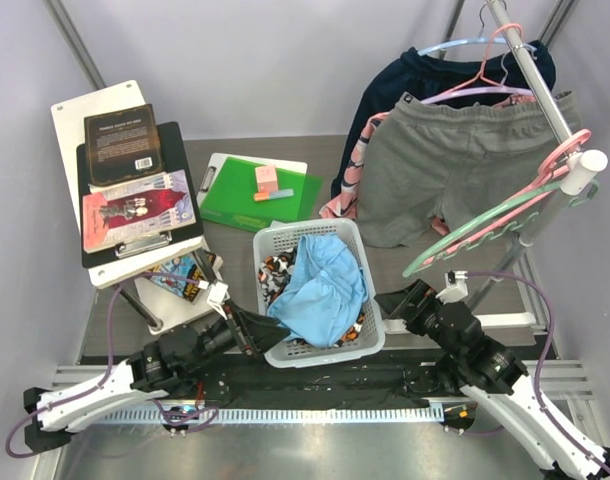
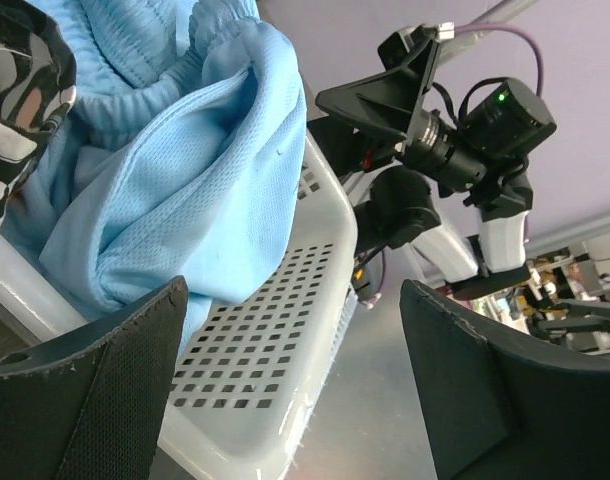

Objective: Remove the shorts from the hanger

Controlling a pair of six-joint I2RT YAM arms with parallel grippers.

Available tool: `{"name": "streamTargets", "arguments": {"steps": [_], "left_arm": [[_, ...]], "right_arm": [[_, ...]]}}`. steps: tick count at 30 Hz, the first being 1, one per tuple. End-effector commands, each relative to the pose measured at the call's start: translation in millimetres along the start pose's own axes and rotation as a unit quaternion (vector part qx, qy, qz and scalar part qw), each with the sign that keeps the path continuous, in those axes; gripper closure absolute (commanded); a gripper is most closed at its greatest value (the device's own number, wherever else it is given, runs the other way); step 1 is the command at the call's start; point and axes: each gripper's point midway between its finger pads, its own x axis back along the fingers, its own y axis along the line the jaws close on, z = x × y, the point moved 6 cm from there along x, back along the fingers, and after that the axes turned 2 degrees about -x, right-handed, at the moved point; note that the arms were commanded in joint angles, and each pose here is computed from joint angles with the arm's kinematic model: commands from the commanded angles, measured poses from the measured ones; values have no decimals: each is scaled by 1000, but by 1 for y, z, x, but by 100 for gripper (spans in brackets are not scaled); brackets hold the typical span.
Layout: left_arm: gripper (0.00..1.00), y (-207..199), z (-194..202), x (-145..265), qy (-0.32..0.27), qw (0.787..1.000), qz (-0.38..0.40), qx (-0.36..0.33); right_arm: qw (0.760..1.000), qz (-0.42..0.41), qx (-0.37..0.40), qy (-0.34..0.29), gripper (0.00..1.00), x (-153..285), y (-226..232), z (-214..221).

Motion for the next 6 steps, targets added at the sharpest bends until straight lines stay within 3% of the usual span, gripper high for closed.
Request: {"name": "streamTargets", "arguments": {"steps": [1,6], "left_arm": [[14,1,-1,-4,-28,999,11,45],[12,4,1,-5,-34,998,10,53]], "right_arm": [[997,14,-67,-48,0,4,7,-15],[996,34,-50,-60,0,14,5,-22]]}}
